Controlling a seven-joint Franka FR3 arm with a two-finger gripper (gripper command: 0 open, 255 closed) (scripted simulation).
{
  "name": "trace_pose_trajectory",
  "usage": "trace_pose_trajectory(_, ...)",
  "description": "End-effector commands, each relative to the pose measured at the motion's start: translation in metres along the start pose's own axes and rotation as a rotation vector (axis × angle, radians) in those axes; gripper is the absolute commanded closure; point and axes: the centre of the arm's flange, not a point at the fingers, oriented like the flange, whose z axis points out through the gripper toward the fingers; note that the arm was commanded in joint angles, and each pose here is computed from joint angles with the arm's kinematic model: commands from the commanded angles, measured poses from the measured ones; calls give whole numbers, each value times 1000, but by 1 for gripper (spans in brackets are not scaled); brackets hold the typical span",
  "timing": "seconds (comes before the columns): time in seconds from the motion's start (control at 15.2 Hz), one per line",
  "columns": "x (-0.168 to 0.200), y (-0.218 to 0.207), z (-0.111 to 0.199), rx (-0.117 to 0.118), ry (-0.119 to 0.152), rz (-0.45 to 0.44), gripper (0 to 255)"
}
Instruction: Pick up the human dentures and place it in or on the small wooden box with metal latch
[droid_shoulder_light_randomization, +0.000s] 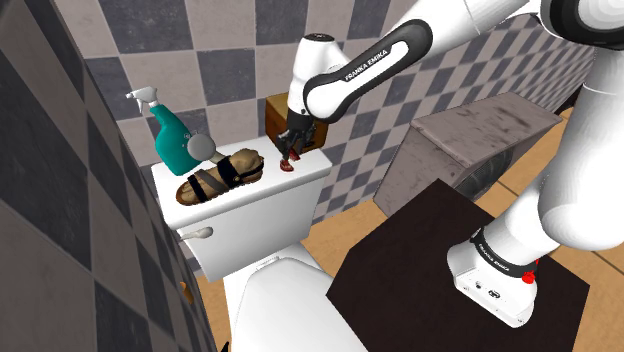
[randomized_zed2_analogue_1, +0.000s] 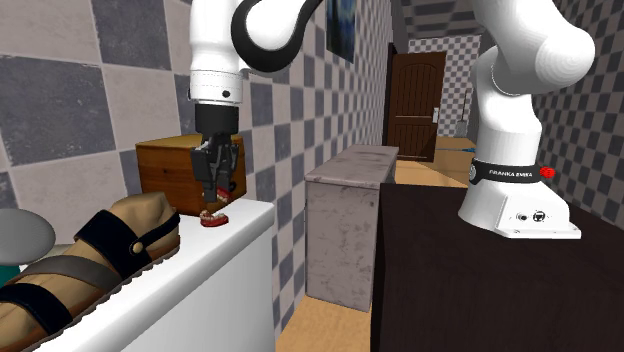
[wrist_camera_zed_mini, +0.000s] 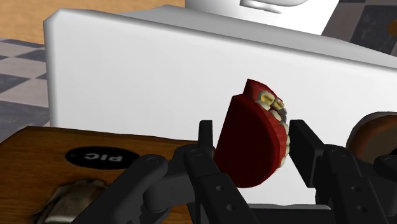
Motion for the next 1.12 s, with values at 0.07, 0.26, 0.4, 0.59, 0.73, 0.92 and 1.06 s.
trace_pose_trajectory(0.07, 0, -1, -13, 0, 0, 0, 255)
trace_pose_trajectory(0.26, 1, -2, -29, 0, 0, 0, 255)
trace_pose_trajectory(0.4, 2, -3, -39, 0, 0, 0, 255)
trace_pose_trajectory(0.59, 3, -4, -55, 0, 0, 0, 255)
trace_pose_trajectory(0.73, 3, -5, -65, 0, 0, 0, 255)
trace_pose_trajectory(0.92, 4, -6, -81, 0, 0, 0, 255)
trace_pose_trajectory(1.06, 5, -7, -92, 0, 0, 0, 255)
